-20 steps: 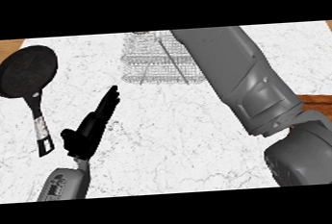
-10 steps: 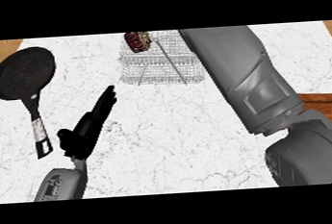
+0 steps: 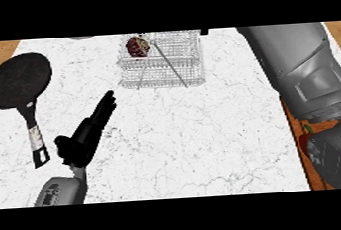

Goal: Pick the cupcake from the cutting board and place it in the tiered basket

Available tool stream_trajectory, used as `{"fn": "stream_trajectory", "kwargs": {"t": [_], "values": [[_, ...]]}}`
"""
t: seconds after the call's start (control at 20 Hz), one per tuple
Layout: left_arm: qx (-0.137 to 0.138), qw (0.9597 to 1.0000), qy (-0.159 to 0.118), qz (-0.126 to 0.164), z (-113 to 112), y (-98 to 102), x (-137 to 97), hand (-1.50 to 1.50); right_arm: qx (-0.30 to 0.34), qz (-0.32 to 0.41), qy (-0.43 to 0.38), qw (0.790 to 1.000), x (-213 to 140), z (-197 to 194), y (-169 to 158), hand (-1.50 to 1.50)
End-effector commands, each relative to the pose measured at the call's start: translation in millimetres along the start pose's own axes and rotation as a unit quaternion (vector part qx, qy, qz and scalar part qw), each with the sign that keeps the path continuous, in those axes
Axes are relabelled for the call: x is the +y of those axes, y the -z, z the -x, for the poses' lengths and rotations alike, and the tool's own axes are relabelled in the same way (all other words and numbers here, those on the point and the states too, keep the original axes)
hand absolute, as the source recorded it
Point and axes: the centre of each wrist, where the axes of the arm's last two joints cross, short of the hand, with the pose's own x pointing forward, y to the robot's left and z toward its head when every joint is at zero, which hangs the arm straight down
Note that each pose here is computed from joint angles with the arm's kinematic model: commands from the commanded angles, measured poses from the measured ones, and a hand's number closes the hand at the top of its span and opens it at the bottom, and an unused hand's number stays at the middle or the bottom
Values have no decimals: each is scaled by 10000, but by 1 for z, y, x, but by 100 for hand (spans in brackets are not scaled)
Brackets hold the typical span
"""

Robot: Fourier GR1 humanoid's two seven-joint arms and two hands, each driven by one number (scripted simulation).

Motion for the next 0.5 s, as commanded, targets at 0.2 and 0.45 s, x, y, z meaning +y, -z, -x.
{"fn": "stream_trajectory", "kwargs": {"t": [0.2,0.45], "values": [[59,9999,-52,-150,8,-13,2,0,-400,993,1072,9885,-103,35,34,-150],[144,9997,-36,-195,2,-11,16,0,-390,862,878,9916,-178,78,44,-150]]}}
